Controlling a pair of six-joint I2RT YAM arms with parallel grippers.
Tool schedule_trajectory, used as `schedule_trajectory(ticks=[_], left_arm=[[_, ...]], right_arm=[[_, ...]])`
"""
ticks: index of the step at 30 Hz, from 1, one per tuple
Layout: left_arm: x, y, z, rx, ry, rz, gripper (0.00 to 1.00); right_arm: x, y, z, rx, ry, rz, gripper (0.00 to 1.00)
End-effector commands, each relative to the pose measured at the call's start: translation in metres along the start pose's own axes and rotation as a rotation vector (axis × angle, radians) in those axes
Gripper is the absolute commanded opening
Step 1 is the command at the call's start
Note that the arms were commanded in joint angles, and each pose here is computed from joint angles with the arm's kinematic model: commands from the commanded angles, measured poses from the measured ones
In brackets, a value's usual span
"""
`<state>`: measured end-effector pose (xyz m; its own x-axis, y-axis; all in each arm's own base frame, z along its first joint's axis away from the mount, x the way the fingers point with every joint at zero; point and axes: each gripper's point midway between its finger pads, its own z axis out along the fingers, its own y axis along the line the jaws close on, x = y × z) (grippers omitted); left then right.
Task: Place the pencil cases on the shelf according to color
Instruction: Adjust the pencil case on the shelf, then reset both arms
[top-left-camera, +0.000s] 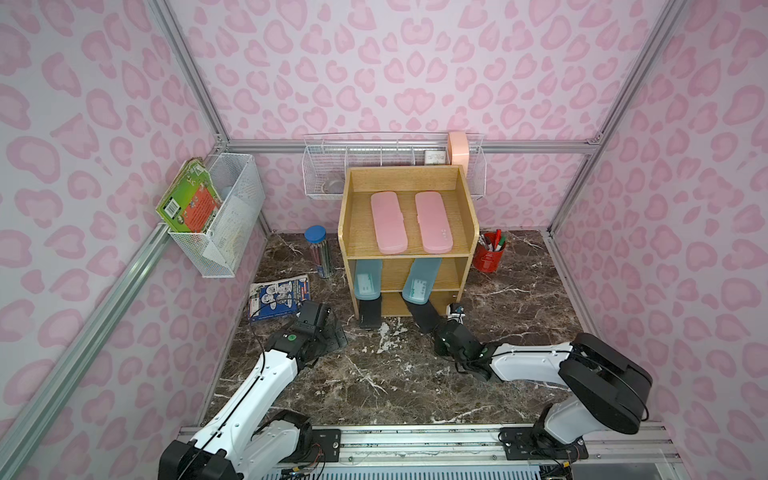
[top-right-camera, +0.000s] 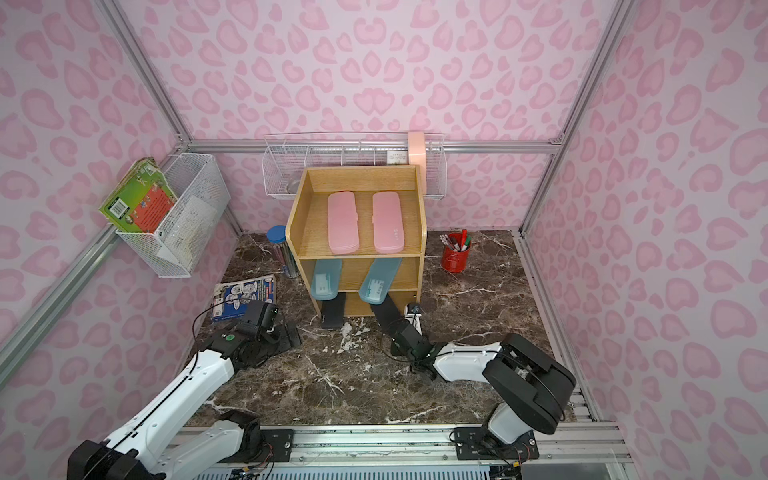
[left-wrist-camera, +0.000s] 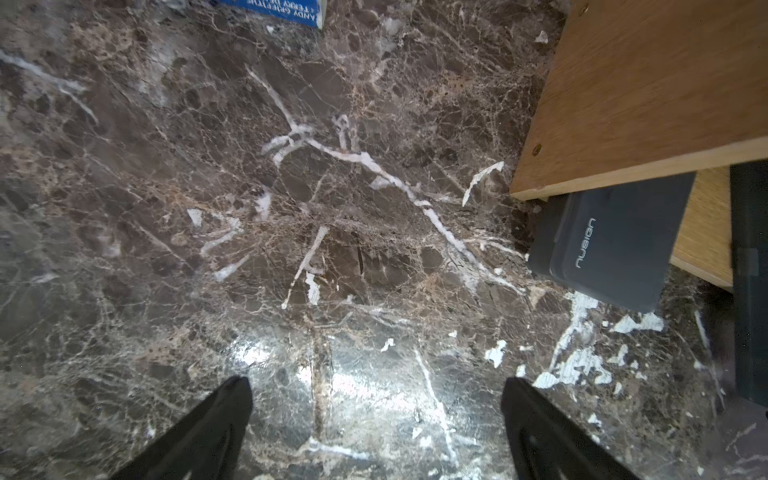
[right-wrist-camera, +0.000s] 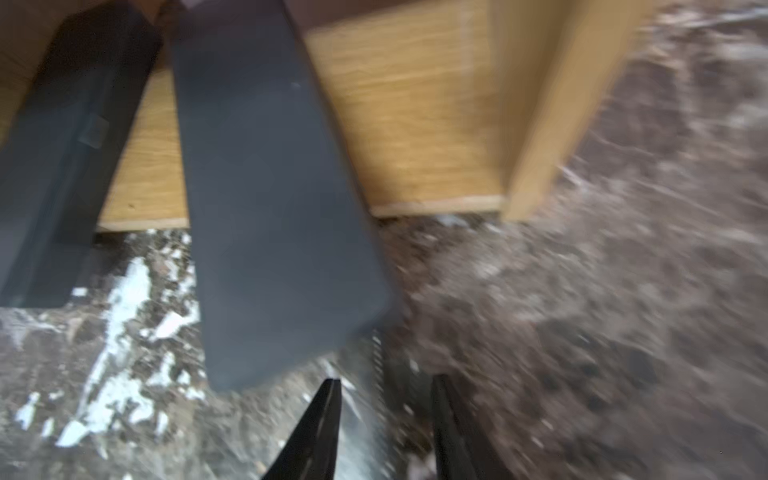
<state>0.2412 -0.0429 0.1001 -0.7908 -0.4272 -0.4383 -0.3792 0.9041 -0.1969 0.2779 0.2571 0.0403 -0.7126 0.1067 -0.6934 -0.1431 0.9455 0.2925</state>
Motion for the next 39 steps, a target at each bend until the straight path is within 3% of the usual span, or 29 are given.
schedule_trajectory(ticks=[1,10,12,15,16,23,28,34,39], left_arm=[[-0.008,0.000,-0.001,-0.016,-0.027,0.010,0.99],[-0.019,0.014,-0.007,-0.080,-0.109,-0.016,0.99],[-0.026,0.018,-0.008,-0.091,-0.158,-0.021,0.99],[-0.039,0.023,-0.008,-0.120,-0.242,-0.026,0.99],[-0.044,0.021,-0.007,-0.112,-0.271,-0.012,0.99],[-0.084,0.040,-0.019,-0.250,-0.524,-0.001,0.99],[-0.111,0.029,-0.013,-0.175,-0.714,0.068,0.99],[-0.130,0.038,0.009,-0.207,-0.729,0.110,0.99],[-0.145,0.022,0.047,-0.212,-0.745,0.239,0.99]], right_arm=[[-0.014,0.017,0.008,-0.051,-0.031,0.005,0.39],[-0.022,0.010,-0.012,-0.060,-0.057,0.045,0.45],[-0.023,-0.005,-0.027,-0.021,-0.071,0.047,0.60],[-0.026,-0.037,-0.053,0.065,-0.122,0.052,0.94],[-0.027,-0.049,-0.060,0.100,-0.143,0.056,0.99],[-0.083,-0.106,-0.111,0.148,-0.416,0.008,1.00],[-0.129,-0.159,-0.127,0.222,-0.550,-0.004,1.00],[-0.165,-0.210,-0.118,0.371,-0.608,-0.033,1.00],[-0.167,-0.242,-0.112,0.473,-0.671,-0.087,1.00]])
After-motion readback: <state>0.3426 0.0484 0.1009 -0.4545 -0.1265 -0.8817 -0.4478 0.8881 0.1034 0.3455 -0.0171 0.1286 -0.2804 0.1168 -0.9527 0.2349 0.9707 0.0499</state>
